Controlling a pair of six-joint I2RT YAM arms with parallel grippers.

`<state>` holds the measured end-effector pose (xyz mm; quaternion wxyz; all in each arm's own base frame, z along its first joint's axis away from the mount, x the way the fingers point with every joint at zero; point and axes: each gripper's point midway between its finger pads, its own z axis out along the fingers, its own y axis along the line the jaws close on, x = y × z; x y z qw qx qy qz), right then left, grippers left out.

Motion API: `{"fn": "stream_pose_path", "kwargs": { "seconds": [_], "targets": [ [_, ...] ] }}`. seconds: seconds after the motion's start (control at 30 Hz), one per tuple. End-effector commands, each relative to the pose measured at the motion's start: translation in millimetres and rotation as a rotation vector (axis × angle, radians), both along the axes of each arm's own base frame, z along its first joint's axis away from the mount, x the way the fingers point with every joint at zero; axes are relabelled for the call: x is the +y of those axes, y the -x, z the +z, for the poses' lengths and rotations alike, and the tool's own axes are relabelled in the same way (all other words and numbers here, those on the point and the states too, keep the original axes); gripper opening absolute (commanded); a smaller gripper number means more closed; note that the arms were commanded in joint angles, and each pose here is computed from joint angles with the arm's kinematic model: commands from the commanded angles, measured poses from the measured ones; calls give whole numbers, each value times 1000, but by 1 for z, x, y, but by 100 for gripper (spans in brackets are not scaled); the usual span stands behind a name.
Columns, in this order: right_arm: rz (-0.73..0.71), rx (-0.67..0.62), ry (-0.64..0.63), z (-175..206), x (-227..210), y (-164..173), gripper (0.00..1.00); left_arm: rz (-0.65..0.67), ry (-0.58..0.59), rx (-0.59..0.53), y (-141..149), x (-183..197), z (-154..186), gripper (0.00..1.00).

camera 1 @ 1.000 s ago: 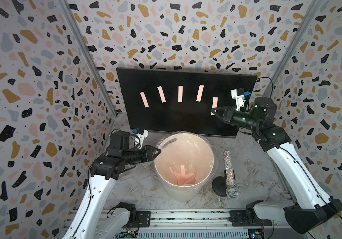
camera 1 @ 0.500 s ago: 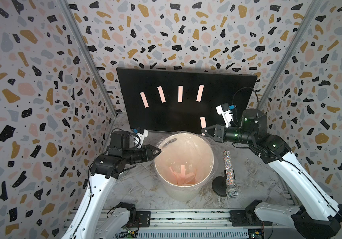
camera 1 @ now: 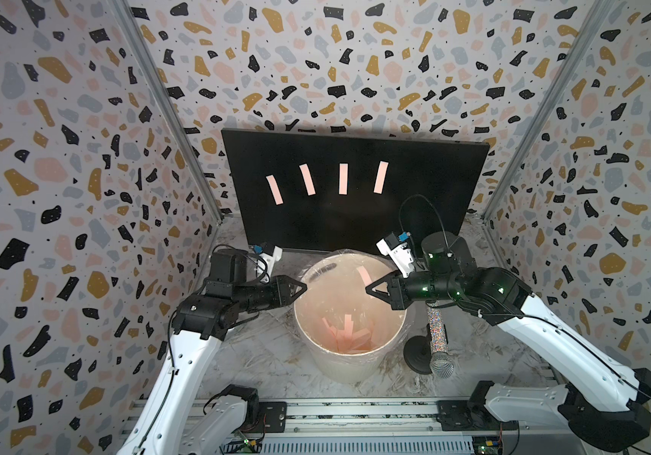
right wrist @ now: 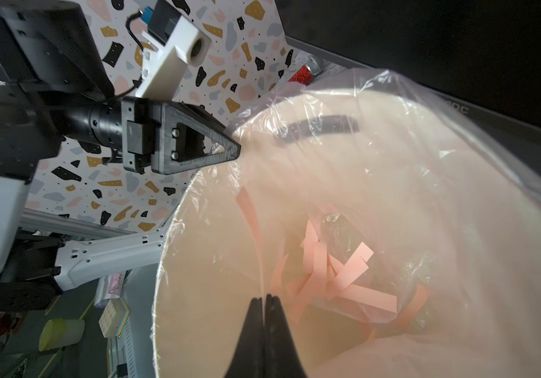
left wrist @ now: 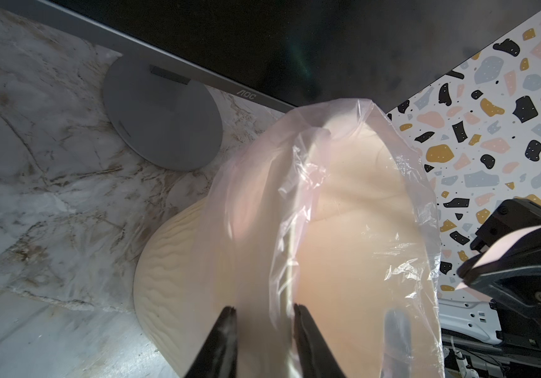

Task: Remove the sticky note from the monitor
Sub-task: Place the sticky note in the trash bin.

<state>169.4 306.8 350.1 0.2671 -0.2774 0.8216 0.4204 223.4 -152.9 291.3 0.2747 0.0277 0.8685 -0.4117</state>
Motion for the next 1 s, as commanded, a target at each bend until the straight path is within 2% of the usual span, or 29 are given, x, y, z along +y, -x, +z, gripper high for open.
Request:
{"fn": "stream_pose_path", "kwargs": {
  "seconds": [0.0, 0.33, 0.47, 0.77, 0.97],
  "targets": [
    [0, -37, 84, -13, -3, 6, 0, -8, 1, -9, 2, -1, 6, 30],
    [40, -73, 249, -39, 5, 18, 0, -7, 1, -6, 2, -1, 5, 30],
    [52, -75, 278, -45, 10, 19, 7, -7, 0, -1, 2, -1, 3, 30],
    [54, -86, 308, -46, 11, 18, 29, -10, 1, -1, 2, -1, 2, 30],
    [38, -121, 303, -36, 8, 14, 35, -11, 3, 2, 2, -2, 1, 30]
  ]
}}
